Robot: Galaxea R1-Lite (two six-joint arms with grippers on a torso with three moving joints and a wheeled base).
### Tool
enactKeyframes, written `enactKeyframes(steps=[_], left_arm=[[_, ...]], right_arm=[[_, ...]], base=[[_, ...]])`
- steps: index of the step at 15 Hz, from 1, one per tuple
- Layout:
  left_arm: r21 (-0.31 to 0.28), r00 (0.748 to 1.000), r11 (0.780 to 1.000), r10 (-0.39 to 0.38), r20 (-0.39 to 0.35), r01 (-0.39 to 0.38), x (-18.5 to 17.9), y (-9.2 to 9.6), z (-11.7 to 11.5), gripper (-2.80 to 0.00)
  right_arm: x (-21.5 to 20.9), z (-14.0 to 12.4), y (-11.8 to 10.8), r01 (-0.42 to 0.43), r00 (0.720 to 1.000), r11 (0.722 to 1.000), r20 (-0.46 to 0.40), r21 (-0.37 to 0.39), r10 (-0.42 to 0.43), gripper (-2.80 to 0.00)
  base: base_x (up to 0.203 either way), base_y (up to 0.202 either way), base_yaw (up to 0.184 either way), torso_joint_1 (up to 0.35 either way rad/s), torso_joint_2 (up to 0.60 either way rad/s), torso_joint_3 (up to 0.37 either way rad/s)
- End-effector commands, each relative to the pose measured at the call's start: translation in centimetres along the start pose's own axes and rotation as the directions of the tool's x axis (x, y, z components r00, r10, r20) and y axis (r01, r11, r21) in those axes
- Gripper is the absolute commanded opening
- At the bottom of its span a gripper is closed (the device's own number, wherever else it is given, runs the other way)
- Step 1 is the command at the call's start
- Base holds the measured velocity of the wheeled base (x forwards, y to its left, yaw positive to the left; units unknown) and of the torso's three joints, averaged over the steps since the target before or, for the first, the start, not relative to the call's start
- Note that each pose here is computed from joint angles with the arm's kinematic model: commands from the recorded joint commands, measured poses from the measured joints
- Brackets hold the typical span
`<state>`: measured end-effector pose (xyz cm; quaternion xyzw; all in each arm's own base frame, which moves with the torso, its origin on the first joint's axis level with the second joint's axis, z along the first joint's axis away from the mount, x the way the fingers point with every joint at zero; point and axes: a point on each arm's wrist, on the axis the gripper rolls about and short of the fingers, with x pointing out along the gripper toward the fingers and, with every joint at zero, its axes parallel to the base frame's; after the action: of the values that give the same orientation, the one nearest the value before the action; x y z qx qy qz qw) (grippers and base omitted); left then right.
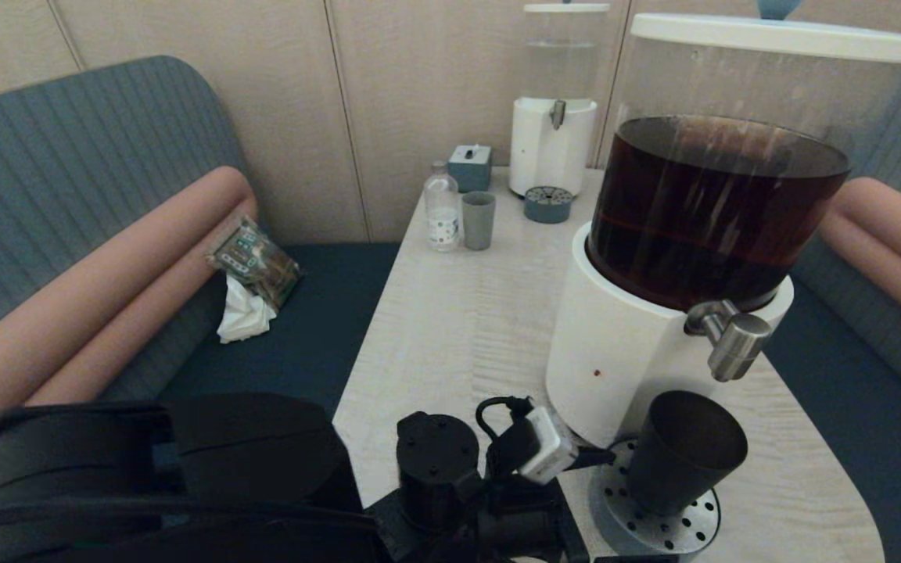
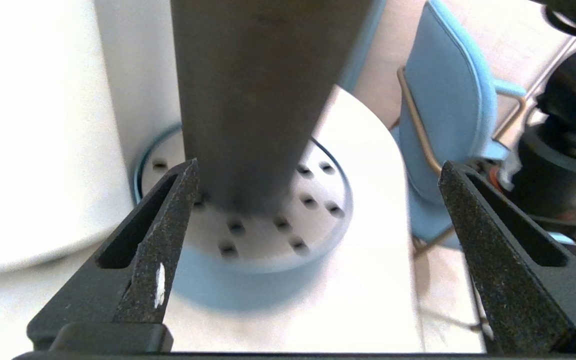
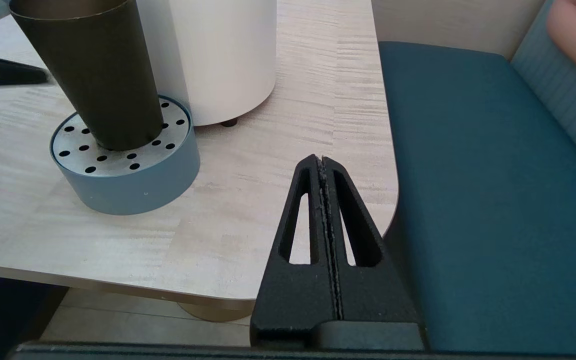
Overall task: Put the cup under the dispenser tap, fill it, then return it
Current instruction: Place it under the water dispenser, then turn on the faucet
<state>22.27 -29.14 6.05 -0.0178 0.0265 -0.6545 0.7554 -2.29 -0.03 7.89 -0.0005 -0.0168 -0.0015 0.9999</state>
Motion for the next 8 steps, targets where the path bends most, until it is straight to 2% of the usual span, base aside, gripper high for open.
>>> enactKeyframes(steps=[1, 4, 5, 6, 7, 8], left_arm=[[0.018, 1.0, 1.0, 0.007, 0.03, -0.007, -2.1, -1.4, 2.5, 0.0], [0.017, 0.997, 0.998, 0.062, 0.036, -0.063, -6.4, -3.2, 4.7, 0.0], [0.02, 0.994, 0.995, 0.094, 0.048, -0.095, -8.2, -3.6, 5.5, 0.0], [0.021, 0.985, 0.987, 0.158, 0.065, -0.16, -10.0, -3.5, 6.3, 0.0], [0.016, 0.964, 0.966, 0.254, 0.079, -0.256, -12.0, -3.1, 6.8, 0.0], [0.01, 0.933, 0.936, 0.349, 0.088, -0.352, -13.9, -2.3, 7.0, 0.0]], right_arm=[[0.0, -0.3, 0.0, -0.001, 1.0, 1.0, -0.006, 0.0, 0.001, -2.8], [0.0, -0.3, 0.0, -0.001, 1.0, 1.0, -0.006, 0.0, 0.001, -2.8], [0.0, -0.3, 0.0, 0.0, 1.0, 1.0, -0.006, 0.0, 0.0, -2.8], [0.0, -0.3, 0.0, -0.001, 1.0, 1.0, -0.006, 0.0, 0.001, -2.8], [0.0, -0.3, 0.0, -0.001, 1.0, 1.0, -0.006, 0.0, 0.001, -2.8], [0.0, -0.3, 0.0, 0.0, 1.0, 1.0, -0.006, 0.0, 0.0, -2.8]], base=[[0.0, 0.0, 0.0, 0.0, 0.0, 0.0], [0.0, 0.0, 0.0, 0.0, 0.0, 0.0], [0.0, 0.0, 0.0, 0.0, 0.0, 0.0], [0.0, 0.0, 0.0, 0.0, 0.0, 0.0], [0.0, 0.0, 0.0, 0.0, 0.0, 0.0], [0.0, 0.0, 0.0, 0.0, 0.0, 0.0]])
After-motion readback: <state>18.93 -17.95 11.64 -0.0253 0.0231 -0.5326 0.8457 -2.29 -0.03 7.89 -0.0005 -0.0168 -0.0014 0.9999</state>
